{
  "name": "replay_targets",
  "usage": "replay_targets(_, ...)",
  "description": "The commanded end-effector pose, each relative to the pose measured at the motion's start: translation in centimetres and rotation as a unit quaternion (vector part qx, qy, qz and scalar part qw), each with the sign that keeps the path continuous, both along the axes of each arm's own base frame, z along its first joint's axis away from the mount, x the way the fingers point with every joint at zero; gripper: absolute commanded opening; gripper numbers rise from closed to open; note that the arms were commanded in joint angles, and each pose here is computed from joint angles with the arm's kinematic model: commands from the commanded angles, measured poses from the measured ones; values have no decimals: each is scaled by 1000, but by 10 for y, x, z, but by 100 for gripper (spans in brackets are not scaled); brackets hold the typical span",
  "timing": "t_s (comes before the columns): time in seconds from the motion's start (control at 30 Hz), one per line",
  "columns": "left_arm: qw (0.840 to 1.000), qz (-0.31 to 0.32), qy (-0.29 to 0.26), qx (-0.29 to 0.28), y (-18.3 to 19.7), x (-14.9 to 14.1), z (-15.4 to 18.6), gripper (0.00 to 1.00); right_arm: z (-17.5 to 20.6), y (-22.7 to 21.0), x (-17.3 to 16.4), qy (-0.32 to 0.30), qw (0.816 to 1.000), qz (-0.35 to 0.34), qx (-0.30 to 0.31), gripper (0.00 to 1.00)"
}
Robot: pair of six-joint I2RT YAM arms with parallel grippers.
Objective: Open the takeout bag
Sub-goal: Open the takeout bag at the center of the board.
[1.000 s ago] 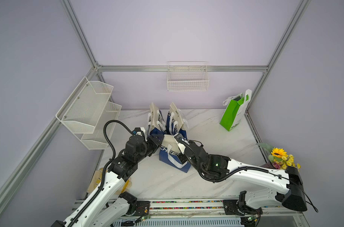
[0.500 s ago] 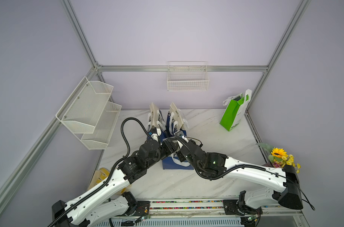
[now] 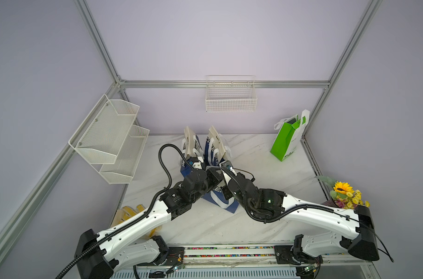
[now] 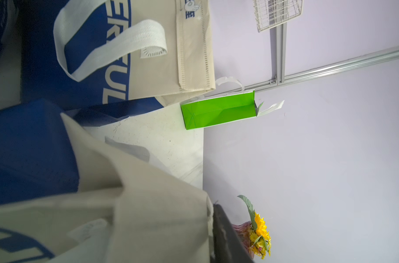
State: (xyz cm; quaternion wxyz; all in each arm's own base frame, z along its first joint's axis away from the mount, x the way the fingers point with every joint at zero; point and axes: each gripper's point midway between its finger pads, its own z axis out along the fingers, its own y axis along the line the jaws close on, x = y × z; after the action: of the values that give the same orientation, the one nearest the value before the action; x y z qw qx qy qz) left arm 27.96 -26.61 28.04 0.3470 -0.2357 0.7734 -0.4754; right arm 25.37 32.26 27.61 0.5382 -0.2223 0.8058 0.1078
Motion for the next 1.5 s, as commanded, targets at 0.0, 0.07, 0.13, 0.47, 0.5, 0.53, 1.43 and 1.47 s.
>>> replay_targets(0.0,999,9,-28,-33,-5,6,32,17,18,2,-6,-3,999,12,44,0)
replay_targets(0.07,999,15,-25,-33,-3,6,29,7,19,0,-7,-2,999,11,44,0)
replay_targets(0.13,999,20,-25,-34,-1,6,29,4,20,-3,-8,-2,999,10,42,0)
replay_targets(0.47,999,16,-29,-27,-4,8,31,9,50,-70,-14,-18,996,-74,40,67)
replay_targets(0.5,999,13,-28,-24,-6,9,29,8,51,-75,-15,-16,996,-81,38,67)
replay_targets(0.53,999,11,-27,-22,-9,11,27,7,51,-80,-16,-10,995,-89,38,68)
replay_targets(1.43,992,-14,-44,-117,7,-20,64,0,4,-75,26,-86,978,-159,-104,85)
replay_targets(1.47,991,-16,-43,-123,9,-23,65,0,-4,-79,31,-74,979,-160,-103,82)
